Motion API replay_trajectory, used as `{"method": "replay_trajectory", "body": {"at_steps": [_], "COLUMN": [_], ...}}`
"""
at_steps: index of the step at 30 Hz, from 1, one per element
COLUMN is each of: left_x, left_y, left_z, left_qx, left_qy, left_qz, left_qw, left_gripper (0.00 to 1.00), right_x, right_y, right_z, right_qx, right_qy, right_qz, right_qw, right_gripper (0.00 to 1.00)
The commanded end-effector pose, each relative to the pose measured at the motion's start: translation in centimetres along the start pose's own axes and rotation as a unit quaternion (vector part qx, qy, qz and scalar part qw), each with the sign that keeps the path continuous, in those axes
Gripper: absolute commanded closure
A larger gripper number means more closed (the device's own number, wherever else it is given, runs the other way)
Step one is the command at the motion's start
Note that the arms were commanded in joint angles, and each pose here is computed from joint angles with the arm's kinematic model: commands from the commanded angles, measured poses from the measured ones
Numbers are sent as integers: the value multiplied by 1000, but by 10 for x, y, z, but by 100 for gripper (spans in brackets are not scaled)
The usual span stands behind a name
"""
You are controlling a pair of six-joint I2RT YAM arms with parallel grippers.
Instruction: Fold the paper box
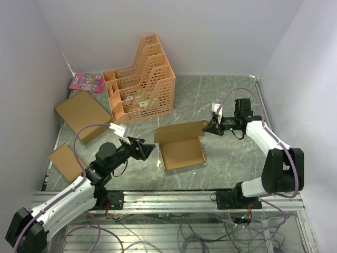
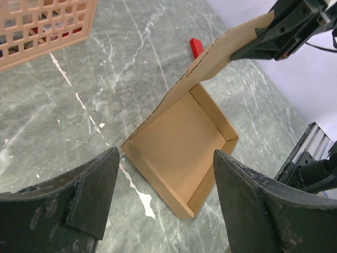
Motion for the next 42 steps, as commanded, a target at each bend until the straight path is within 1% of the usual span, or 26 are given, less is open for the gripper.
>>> {"method": "replay_trajectory", "body": {"at_steps": [1, 6, 9, 10, 13, 14, 17, 19, 22, 24, 26, 27, 28, 29, 33, 35, 39, 42], "left_x": [-6, -8, -7, -7, -9, -10, -16, -20, -29, -36, -42, -44, -46, -48, -52, -53, -55, -59], "left_y": [16, 23, 26, 28, 34, 34, 34, 35, 34, 30, 27, 27, 27, 29, 34, 33, 28, 24], "left_z": [-14, -13, -11, -12, -13, -11, -10, -16, -19, -15, -11, -9, -7, -5, -6, -9, -14, -15], "left_qx": [-23, -48, -57, -55, -42, -42, -54, -62, -81, -93, -103, -106, -110, -114, -127, -131, -135, -141], "left_qy": [-44, -34, -28, -31, -32, -28, -29, -45, -60, -51, -43, -37, -30, -25, -28, -36, -59, -71], "left_qz": [-22, -33, -40, -45, -71, -71, -63, -58, -41, -19, -4, 0, 2, 3, 9, 12, 16, 27], "left_qw": [999, 998, 997, 997, 996, 996, 996, 995, 994, 994, 994, 994, 993, 993, 991, 991, 989, 987], "left_gripper": [19, 19, 17, 16, 7, 4, 3, 4, 8, 13, 21, 24, 32, 38, 52, 55, 55, 61], "right_x": [-1, -1, -1, -1, -1, -2, -1, -2, -2, -2, -2, -2, -2, -2, -2, -2, -2, -2], "right_y": [7, 7, 7, 7, 7, 6, 6, 6, 6, 7, 6, 6, 6, 7, 7, 6, 7, 7], "right_z": [-2, -2, -2, -2, -2, -2, -2, -2, -2, -2, -2, -2, -2, -2, -2, -2, -1, -1], "right_qx": [-3, -4, -6, -6, -7, -8, -9, -11, -13, -14, -15, -15, -15, -14, -15, -16, -15, -16], "right_qy": [7, 7, 7, 7, 9, 8, 8, 8, 9, 10, 11, 11, 11, 11, 12, 13, 14, 15], "right_qz": [-6, -5, -6, -6, -5, -4, -5, -5, -5, -5, -5, -5, -5, -5, -6, -6, -7, -6], "right_qw": [1000, 1000, 1000, 1000, 1000, 1000, 1000, 1000, 1000, 1000, 1000, 1000, 1000, 1000, 1000, 1000, 1000, 1000], "right_gripper": [100, 100, 100, 100, 100, 100, 100, 100, 100, 100, 100, 100, 100, 100, 100, 100, 100, 100]}}
Point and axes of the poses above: each gripper's point midway between its finger pads, its own x axis back along the fingers, its own z axis along the line the jaws close on, y = z × x, the point moved 2 cm from there along x, back along the fingers, and after that the axes turned 9 degrees about -x, right-handed, at the moved point
